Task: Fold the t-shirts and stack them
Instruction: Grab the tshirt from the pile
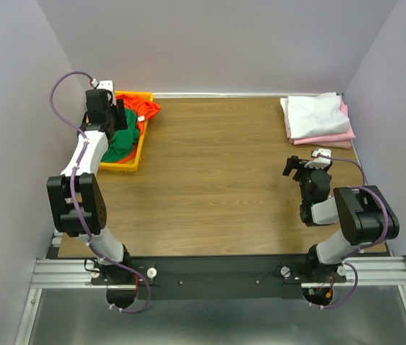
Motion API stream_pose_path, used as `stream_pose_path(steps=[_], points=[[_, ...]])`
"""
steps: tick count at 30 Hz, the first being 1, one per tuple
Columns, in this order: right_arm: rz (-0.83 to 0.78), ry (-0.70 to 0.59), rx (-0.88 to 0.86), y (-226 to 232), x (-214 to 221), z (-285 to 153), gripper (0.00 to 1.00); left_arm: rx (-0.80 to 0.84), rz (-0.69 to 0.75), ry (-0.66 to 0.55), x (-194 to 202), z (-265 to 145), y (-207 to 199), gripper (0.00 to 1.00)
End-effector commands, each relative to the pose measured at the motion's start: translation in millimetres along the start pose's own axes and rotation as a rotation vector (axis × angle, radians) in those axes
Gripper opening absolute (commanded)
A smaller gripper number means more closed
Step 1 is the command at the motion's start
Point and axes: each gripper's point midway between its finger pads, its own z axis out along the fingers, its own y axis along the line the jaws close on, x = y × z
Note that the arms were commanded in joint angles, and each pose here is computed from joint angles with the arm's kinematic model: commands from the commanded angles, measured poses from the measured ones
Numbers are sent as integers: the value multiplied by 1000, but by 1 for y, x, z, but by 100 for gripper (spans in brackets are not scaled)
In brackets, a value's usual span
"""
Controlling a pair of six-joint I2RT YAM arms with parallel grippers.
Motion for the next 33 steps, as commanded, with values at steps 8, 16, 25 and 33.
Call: stream_pose_path(steps=[8,16,25,33], points=[[4,-22,15,-3,-5,3,100,14,22,29,7,7,-1,75],[4,-21,15,-3,-5,2,100,-31,19,180,48,31,4,75],[4,-21,17,-3,-5,2,100,-11,32,284,83,54,-1,73],[4,-19,15,-3,-4,2,100,-9,39,333,100,65,-2,70]])
